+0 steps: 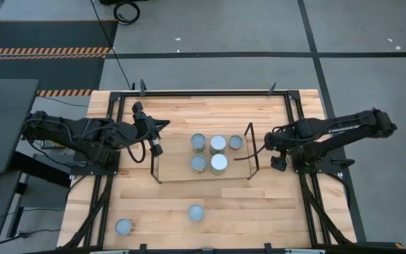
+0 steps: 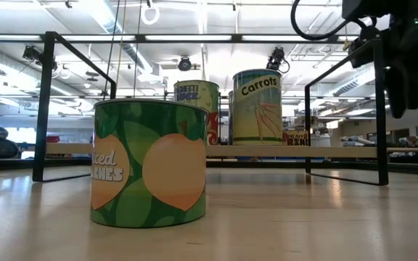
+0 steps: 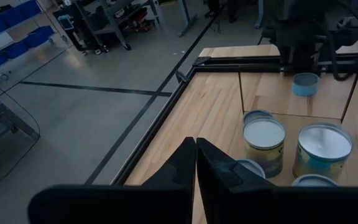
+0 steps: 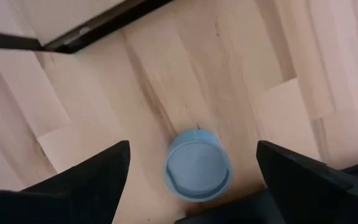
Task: Pick and place cans onto a shelf
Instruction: Put the canned tuna on the shelf
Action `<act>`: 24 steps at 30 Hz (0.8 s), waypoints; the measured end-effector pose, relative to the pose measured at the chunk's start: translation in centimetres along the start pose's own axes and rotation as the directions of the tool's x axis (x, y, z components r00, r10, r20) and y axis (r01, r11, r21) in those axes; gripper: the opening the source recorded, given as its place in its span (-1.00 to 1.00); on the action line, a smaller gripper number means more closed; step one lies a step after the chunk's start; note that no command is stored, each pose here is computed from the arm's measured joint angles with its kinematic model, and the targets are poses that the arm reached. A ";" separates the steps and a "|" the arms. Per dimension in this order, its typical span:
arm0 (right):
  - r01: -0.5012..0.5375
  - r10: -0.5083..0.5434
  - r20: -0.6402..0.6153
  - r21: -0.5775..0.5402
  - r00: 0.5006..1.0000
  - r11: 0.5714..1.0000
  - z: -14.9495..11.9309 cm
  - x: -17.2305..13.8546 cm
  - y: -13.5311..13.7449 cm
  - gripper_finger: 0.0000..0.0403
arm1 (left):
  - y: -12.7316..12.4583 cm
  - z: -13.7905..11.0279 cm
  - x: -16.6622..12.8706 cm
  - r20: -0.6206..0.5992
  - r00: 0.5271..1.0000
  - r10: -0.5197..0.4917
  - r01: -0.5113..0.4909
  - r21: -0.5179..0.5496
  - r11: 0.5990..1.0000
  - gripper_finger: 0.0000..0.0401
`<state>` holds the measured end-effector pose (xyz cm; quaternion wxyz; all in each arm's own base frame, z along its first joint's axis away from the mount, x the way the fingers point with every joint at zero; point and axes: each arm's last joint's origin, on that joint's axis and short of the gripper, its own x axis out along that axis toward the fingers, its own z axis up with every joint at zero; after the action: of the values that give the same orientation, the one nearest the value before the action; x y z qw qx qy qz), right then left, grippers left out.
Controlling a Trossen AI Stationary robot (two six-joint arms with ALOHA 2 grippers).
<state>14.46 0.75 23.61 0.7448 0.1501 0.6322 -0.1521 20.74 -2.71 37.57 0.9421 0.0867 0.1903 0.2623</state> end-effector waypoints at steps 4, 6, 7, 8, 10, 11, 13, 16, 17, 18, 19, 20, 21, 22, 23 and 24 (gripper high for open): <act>-0.005 0.004 0.049 0.021 0.999 1.000 -0.3 -0.7 -0.7 0.78 | 0.0 0.0 0.0 0.000 1.000 0.000 0.000 0.000 1.000 -0.90; -0.009 0.008 0.058 0.015 0.998 1.000 -0.5 -0.9 -0.8 0.78 | 0.0 0.0 0.0 0.000 1.000 0.000 0.000 0.000 1.000 -0.90; -0.007 0.006 0.054 0.015 0.999 1.000 -0.5 -0.9 -0.8 0.78 | 0.0 0.0 0.0 0.000 1.000 0.000 0.000 0.000 1.000 -0.90; -0.003 0.002 0.047 0.017 0.999 1.000 -0.5 -0.8 -0.8 0.78 | 0.0 0.0 0.0 0.000 1.000 0.000 0.000 0.000 1.000 -0.90; 0.004 -0.005 0.033 0.016 0.999 1.000 -0.4 -0.6 -0.8 0.78 | 0.0 0.0 0.0 0.000 1.000 0.000 0.000 0.000 1.000 -0.90; 0.005 -0.006 0.033 0.014 0.999 1.000 -0.3 -0.6 -0.8 0.78 | 0.0 0.0 0.0 0.000 1.000 0.000 0.000 0.000 1.000 -0.90; 0.001 -0.001 0.044 0.010 0.999 1.000 -0.3 -0.7 -0.8 0.78 | 0.0 0.0 0.0 0.000 1.000 0.000 0.000 0.000 1.000 -0.90; 0.003 -0.004 0.046 0.022 0.999 1.000 -0.7 -1.0 -1.3 0.78 | 0.0 0.0 0.0 0.000 1.000 0.000 0.000 0.000 1.000 -0.90; 0.009 -0.009 0.036 0.022 0.999 1.000 -0.9 -1.1 -1.4 0.78 | 0.0 0.0 0.0 0.000 1.000 0.000 0.000 0.000 1.000 -0.90; 0.015 -0.015 0.024 0.021 1.000 1.000 -1.0 -1.1 -1.5 0.78 | 0.0 0.0 0.0 0.000 1.000 0.000 0.000 0.001 1.000 -0.90; 0.017 -0.018 0.011 0.018 1.000 1.000 -1.1 -1.0 -1.5 0.78 | 0.0 0.0 0.0 0.000 1.000 0.000 0.000 0.009 1.000 -0.90; 0.008 -0.008 -0.001 0.012 1.000 1.000 -1.2 -0.9 -1.5 0.78 | 0.0 0.0 0.0 0.000 1.000 0.000 0.000 0.027 1.000 -0.90; -0.005 0.005 -0.011 0.012 1.000 1.000 -1.2 -0.7 -1.4 0.78 | 0.0 0.0 0.0 0.000 1.000 0.000 0.000 0.047 0.999 -0.90; -0.026 0.026 -0.013 0.013 1.000 1.000 -1.1 -0.4 -1.3 0.78 | 0.0 0.0 0.0 0.001 1.000 0.002 -0.002 0.059 0.998 -0.90; -0.052 0.052 -0.005 0.017 0.999 0.999 -1.0 -0.2 -1.2 0.78 | 0.1 0.1 0.0 0.006 1.000 0.015 -0.016 0.075 0.997 -0.90; -0.074 0.074 0.018 0.027 0.997 0.997 -0.9 0.0 -1.2 0.78 | 0.1 0.2 0.0 0.020 0.999 0.026 -0.027 0.074 0.997 -0.90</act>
<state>13.15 0.00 23.47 0.7531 0.1824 0.6177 -0.1344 20.80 -2.67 37.82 0.9364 0.1268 0.1899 0.2666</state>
